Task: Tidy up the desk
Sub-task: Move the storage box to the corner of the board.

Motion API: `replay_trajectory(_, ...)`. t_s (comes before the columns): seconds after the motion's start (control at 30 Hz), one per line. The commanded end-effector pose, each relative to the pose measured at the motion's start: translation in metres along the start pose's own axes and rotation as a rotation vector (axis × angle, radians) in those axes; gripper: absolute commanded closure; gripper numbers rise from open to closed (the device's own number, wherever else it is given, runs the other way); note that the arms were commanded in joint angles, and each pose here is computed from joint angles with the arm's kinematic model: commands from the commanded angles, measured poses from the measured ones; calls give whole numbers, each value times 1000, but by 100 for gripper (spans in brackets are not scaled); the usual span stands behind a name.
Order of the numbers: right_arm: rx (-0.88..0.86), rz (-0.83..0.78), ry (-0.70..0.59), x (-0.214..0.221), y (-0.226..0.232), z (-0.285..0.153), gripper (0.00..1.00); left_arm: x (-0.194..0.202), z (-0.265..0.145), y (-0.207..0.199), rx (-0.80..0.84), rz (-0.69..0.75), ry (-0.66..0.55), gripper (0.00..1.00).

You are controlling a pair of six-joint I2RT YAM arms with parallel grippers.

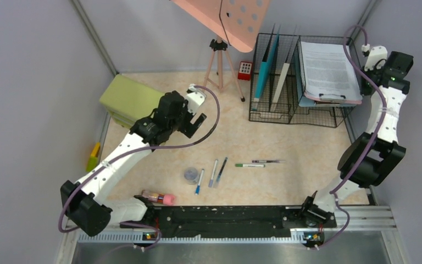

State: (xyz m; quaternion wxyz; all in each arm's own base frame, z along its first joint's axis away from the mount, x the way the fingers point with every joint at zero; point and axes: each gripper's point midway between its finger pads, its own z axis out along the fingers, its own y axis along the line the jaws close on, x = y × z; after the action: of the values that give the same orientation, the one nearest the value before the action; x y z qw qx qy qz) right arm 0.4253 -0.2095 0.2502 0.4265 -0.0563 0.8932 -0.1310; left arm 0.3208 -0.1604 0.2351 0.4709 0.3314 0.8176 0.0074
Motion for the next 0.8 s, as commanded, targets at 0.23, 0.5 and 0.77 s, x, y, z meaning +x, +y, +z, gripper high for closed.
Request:
replay_trajectory(0.23,-56,-85,27,3,-5,-1,100,-19,-9,8,-17,-28,-75,2)
replay_trajectory(0.5,18,11,-12,-20,-15,-29,60,-16,-17,9,-22,-37,-95,2)
replay_trajectory(0.77,38,99,-152,-57,-7,-87,29,-18,-31,15,-46,-78,-138,2)
